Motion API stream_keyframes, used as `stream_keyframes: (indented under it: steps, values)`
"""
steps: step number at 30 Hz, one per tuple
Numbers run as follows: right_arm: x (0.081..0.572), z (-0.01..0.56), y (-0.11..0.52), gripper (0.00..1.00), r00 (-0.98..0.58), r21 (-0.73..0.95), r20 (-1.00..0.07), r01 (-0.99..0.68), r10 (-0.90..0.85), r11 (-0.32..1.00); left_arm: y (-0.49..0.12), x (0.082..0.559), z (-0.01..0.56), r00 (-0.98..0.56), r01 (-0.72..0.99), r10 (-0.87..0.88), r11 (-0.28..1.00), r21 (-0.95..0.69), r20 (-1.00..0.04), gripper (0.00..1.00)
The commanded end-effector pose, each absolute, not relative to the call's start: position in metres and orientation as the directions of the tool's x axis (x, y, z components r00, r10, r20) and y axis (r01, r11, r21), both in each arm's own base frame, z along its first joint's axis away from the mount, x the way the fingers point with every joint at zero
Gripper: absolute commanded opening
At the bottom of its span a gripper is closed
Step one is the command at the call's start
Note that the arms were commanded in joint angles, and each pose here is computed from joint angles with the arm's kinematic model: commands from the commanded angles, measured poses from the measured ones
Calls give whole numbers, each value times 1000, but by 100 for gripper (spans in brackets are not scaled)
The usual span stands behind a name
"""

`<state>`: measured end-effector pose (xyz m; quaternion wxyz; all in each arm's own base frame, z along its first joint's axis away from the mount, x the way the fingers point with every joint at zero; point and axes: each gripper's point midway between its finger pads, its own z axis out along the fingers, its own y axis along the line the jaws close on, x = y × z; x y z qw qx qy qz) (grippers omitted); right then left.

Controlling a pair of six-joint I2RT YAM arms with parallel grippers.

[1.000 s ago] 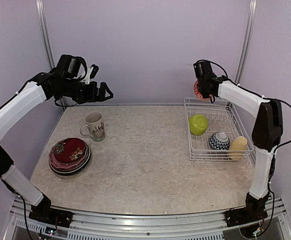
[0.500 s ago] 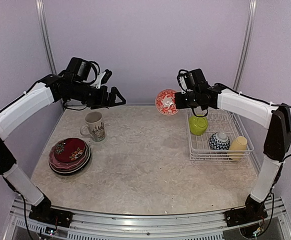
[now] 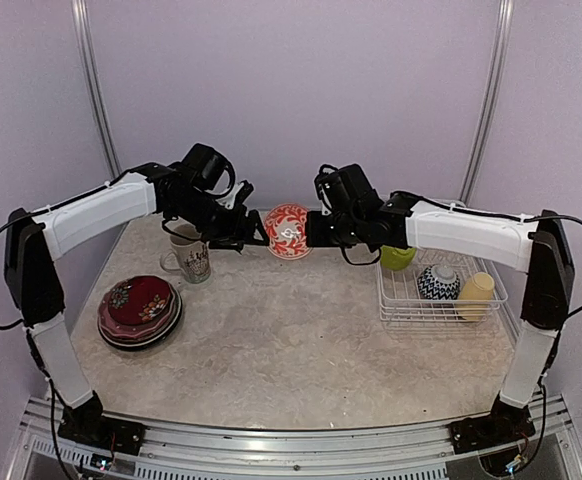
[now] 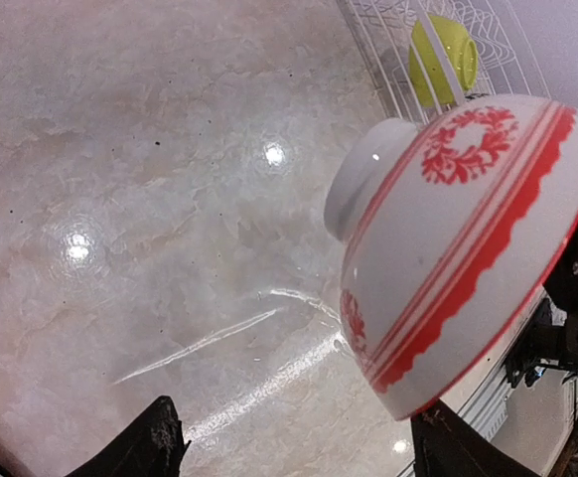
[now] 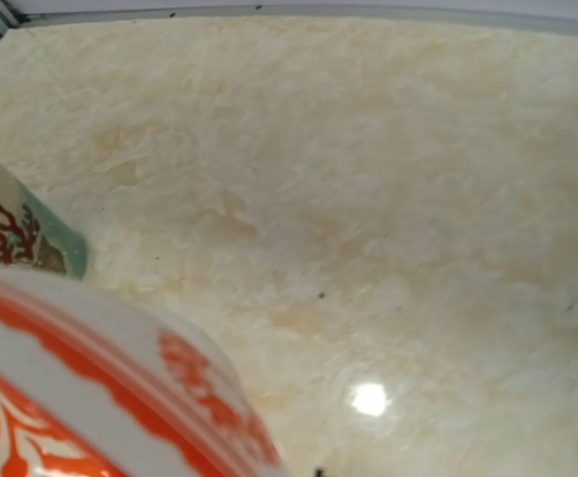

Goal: Unload the mixed dishes from the dish rack
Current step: Pass from the right arm to the left

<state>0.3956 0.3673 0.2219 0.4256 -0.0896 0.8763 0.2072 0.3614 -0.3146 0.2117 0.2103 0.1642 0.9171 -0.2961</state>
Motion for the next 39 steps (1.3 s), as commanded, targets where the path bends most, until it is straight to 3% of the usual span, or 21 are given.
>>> stream_keyframes:
  steps: [1, 10, 20, 26, 27, 29, 33, 36, 39]
  values:
    - [400, 230, 389, 0, -619, 348, -779, -285, 106, 893, -312, 367, 198, -879, 381, 168, 809, -447, -446, 69]
    - [387, 213, 407, 0, -654, 370, -742, -215, 148, 904, -305, 374, 178, -891, 337, 158, 859, -386, -426, 36]
    - [376, 185, 438, 0, -719, 460, -672, -221, 174, 860, -308, 373, 162, -890, 348, 199, 878, -327, -411, 29]
    - [372, 181, 438, 0, -722, 489, -664, -222, 195, 843, -303, 376, 153, -886, 347, 220, 899, -268, -409, 0]
    - [372, 180, 438, 0, -721, 488, -667, -232, 188, 841, -301, 377, 152, -885, 345, 223, 904, -254, -409, 0]
    - [371, 181, 436, 11, -717, 472, -677, -248, 167, 846, -299, 379, 149, -885, 342, 227, 909, -237, -406, 0]
    - [371, 184, 422, 62, -700, 423, -706, -290, 112, 859, -292, 382, 142, -896, 324, 220, 919, -226, -387, 0]
    - [370, 203, 398, 86, -645, 356, -760, -320, 73, 878, -284, 387, 132, -910, 300, 215, 932, -205, -353, 0]
    - [366, 220, 370, 95, -591, 295, -804, -305, 63, 905, -277, 391, 121, -928, 275, 205, 940, -200, -311, 0]
